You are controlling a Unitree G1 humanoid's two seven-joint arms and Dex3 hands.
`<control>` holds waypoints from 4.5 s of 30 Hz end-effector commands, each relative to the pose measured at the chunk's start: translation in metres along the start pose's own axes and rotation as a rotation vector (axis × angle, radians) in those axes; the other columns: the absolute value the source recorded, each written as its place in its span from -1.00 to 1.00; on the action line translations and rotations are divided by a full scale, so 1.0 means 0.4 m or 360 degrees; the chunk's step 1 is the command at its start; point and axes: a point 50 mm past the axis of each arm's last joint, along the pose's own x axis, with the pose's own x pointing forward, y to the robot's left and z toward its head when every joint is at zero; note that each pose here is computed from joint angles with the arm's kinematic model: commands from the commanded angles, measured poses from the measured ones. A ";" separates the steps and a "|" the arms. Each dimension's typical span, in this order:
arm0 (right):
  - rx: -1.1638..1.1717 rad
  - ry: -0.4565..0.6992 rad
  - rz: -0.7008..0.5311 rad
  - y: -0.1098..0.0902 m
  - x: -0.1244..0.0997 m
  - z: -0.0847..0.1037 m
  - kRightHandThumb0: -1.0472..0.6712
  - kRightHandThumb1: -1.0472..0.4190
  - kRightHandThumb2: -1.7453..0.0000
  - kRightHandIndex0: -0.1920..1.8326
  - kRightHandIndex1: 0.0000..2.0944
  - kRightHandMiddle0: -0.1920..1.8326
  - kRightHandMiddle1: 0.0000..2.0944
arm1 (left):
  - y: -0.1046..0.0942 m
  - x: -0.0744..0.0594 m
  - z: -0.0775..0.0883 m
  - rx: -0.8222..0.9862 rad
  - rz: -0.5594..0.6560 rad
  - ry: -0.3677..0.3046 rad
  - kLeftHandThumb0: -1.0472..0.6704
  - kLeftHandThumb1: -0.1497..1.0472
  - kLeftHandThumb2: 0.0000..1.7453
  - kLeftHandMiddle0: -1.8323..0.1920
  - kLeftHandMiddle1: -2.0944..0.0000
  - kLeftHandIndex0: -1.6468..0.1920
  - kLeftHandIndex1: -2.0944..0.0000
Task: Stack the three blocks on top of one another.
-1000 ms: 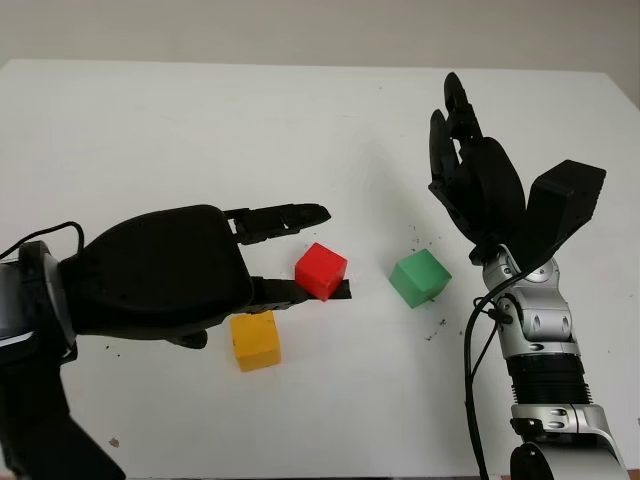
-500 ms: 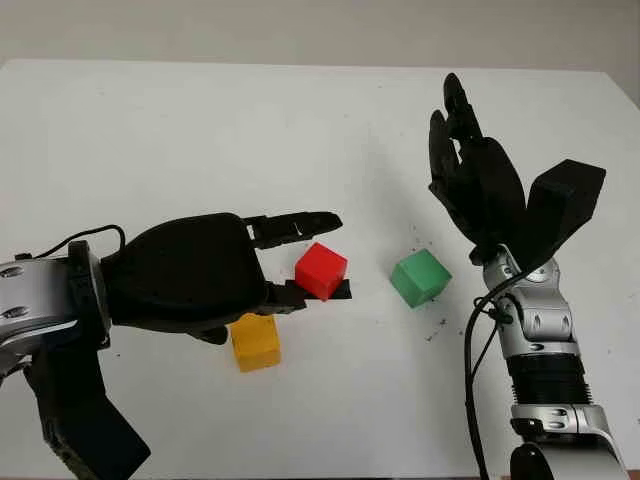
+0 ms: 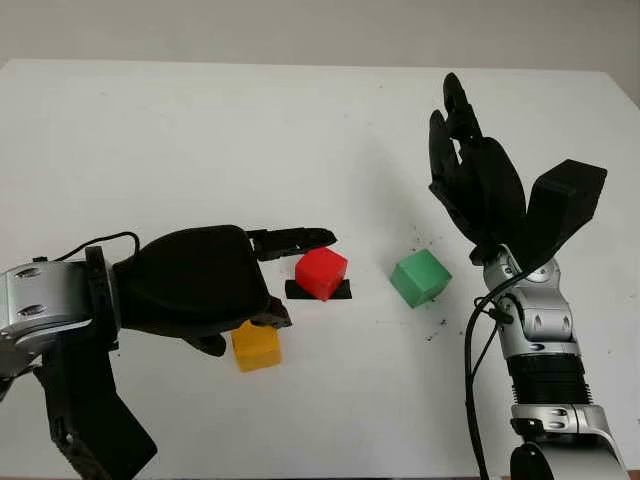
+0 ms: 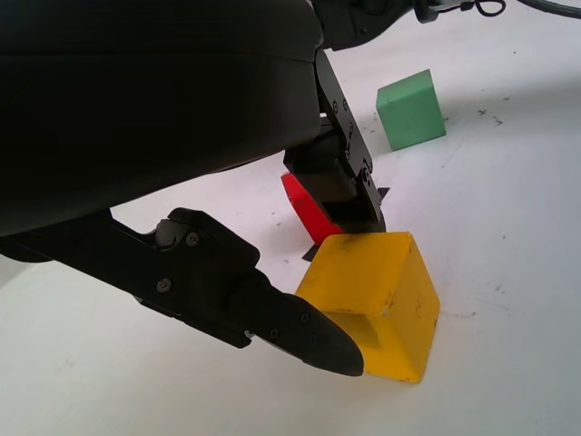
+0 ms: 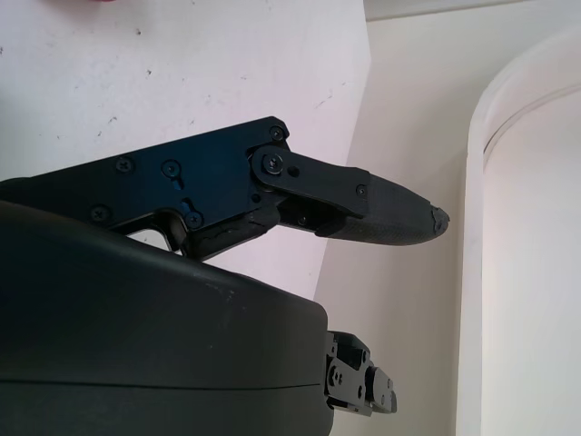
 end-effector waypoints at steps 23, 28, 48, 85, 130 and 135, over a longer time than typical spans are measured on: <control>0.0003 -0.0030 -0.0010 -0.007 -0.005 0.011 -0.60 -1.00 0.25 -1.00 -1.00 -1.00 -1.00 | 0.010 0.011 -0.044 -0.0059 0.0109 0.0092 -0.21 0.62 -0.93 0.58 0.93 0.03 0.07; -0.0015 -0.0034 0.0010 -0.005 -0.003 0.011 -0.58 -1.00 0.22 -1.00 -1.00 -1.00 -1.00 | 0.074 -0.006 -0.080 -0.0542 0.0077 0.0162 -0.26 0.71 -0.93 0.61 0.95 0.10 -0.07; -0.0025 -0.0008 -0.0005 0.001 -0.005 0.009 -0.56 -1.00 0.25 -1.00 -1.00 -1.00 -1.00 | 0.168 0.012 -0.227 -0.1270 0.0547 0.0299 -0.29 0.97 -0.93 0.71 0.95 0.46 -0.43; -0.0043 -0.0015 0.0006 -0.007 0.001 0.015 -0.54 -1.00 0.23 -1.00 -1.00 -1.00 -1.00 | -0.090 0.190 -0.204 -0.2369 0.0456 0.0250 -0.34 0.89 -0.94 0.67 0.93 0.36 -0.44; -0.0014 -0.0006 0.0000 -0.015 -0.011 0.022 -0.58 -1.00 0.27 -1.00 -1.00 -1.00 -1.00 | -0.114 0.205 -0.203 -0.2360 0.0242 0.0249 -0.35 0.85 -0.94 0.69 0.95 0.37 -0.37; -0.0017 -0.0004 -0.0005 -0.014 -0.007 0.020 -0.57 -1.00 0.26 -1.00 -1.00 -1.00 -1.00 | -0.111 0.202 -0.206 -0.2369 0.0224 0.0233 -0.41 0.78 -0.95 0.77 0.97 0.46 -0.19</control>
